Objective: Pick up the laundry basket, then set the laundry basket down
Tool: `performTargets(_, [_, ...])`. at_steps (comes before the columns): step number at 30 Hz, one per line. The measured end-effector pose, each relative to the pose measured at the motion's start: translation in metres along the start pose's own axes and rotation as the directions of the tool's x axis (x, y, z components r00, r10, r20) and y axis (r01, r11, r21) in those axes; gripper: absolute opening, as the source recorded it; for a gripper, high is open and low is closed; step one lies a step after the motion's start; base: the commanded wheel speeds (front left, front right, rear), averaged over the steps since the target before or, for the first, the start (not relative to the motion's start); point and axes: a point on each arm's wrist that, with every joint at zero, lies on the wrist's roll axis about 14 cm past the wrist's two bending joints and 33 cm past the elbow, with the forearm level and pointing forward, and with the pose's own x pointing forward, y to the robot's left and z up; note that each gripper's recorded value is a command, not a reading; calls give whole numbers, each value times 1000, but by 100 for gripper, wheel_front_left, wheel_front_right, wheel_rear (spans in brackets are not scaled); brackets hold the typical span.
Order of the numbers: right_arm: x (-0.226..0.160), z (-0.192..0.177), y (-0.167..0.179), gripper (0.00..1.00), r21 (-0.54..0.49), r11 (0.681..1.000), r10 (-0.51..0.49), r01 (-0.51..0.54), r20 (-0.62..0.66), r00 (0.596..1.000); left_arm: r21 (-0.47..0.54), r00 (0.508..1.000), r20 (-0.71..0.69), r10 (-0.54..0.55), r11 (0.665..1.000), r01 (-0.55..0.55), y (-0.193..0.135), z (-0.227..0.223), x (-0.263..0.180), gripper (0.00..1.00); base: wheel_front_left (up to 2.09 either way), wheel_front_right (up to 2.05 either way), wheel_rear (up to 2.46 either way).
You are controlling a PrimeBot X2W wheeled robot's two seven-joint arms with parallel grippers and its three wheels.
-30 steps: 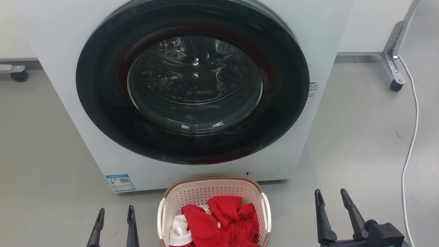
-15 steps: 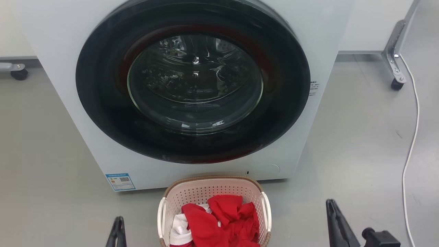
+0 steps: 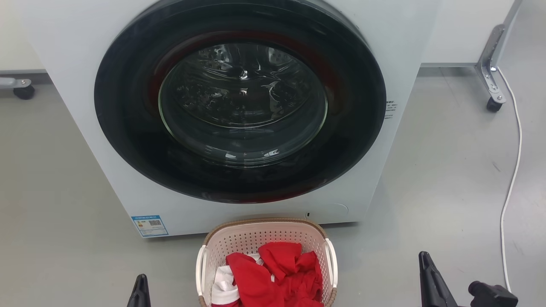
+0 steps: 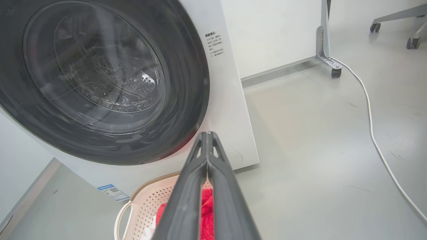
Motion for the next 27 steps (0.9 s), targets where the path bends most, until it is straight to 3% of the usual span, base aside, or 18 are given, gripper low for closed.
performTargets(15, [7, -2, -17, 0, 210, 976, -51, 60, -49, 997, -227, 998, -54, 22, 973, -34, 7, -3, 9, 0, 0, 0, 0])
performTargets(27, [11, -2, -29, 0, 374, 922, -77, 101, -79, 994, -387, 996, -90, 20, 920, -54, 10, -6, 15, 0, 0, 0, 0])
